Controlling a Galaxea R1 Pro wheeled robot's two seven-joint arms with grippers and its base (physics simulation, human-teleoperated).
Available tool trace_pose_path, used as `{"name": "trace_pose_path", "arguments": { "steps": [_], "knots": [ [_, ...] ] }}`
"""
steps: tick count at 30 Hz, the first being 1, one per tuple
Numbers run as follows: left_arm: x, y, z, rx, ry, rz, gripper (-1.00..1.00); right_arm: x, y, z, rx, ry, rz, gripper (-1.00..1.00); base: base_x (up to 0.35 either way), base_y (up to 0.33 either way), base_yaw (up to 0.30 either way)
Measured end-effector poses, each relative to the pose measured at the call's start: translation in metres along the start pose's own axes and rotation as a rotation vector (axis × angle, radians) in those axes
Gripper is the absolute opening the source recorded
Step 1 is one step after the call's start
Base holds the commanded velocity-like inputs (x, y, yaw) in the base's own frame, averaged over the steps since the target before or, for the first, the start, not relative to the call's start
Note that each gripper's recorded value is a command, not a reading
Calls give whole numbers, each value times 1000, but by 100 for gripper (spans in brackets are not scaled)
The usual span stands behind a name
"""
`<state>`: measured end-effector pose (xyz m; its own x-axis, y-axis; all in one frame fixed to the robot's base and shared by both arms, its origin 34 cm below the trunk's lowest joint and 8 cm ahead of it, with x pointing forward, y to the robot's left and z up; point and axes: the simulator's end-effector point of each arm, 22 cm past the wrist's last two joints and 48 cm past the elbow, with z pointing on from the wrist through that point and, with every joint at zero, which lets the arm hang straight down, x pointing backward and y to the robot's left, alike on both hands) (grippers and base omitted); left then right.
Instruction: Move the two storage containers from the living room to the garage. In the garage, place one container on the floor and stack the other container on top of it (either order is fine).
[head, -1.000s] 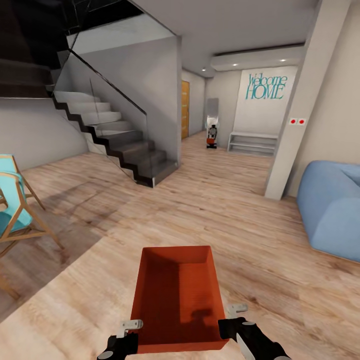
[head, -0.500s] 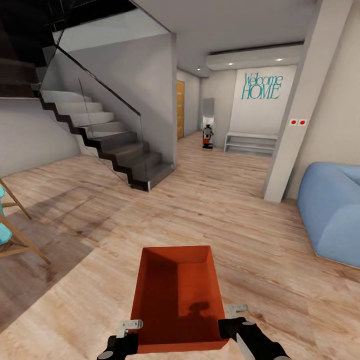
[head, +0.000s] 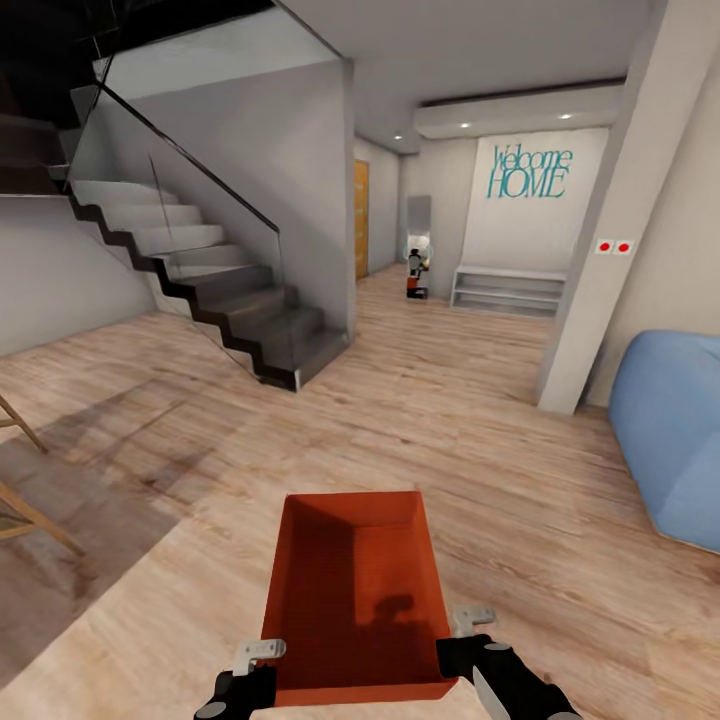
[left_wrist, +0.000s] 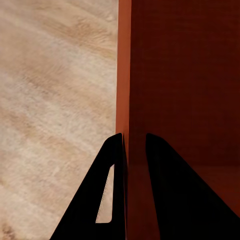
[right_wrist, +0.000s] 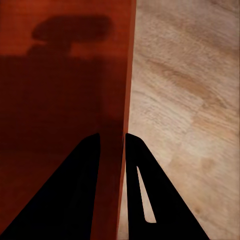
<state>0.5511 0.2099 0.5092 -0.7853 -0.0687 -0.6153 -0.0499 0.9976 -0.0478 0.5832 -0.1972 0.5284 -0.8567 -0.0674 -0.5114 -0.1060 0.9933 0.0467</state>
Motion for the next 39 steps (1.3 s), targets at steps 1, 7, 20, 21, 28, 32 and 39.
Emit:
{"name": "trace_pose_path", "arguments": {
  "steps": [1, 7, 20, 21, 28, 32, 39],
  "knots": [
    [0, 0, 0, 0, 0, 0, -100, 0, 0, 0, 0, 0, 0, -100, 341, 77, -76],
    [0, 0, 0, 0, 0, 0, -100, 0, 0, 0, 0, 0, 0, -100, 340, 77, -151],
    [0, 0, 0, 0, 0, 0, -100, 0, 0, 0, 0, -1, -1, -100, 340, 77, -133],
    [0, 0, 0, 0, 0, 0, -100, 0, 0, 0, 0, -1, -1, -100, 340, 77, -18],
    [0, 0, 0, 0, 0, 0, -100, 0, 0, 0, 0, -1, -1, -100, 341, 78, -6],
    [0, 0, 0, 0, 0, 0, -100, 0, 0, 0, 0, -1, -1, -100, 341, 78, -1],
    [0, 0, 0, 0, 0, 0, -100, 0, 0, 0, 0, -1, -1, -100, 341, 78, -1]
  ]
}}
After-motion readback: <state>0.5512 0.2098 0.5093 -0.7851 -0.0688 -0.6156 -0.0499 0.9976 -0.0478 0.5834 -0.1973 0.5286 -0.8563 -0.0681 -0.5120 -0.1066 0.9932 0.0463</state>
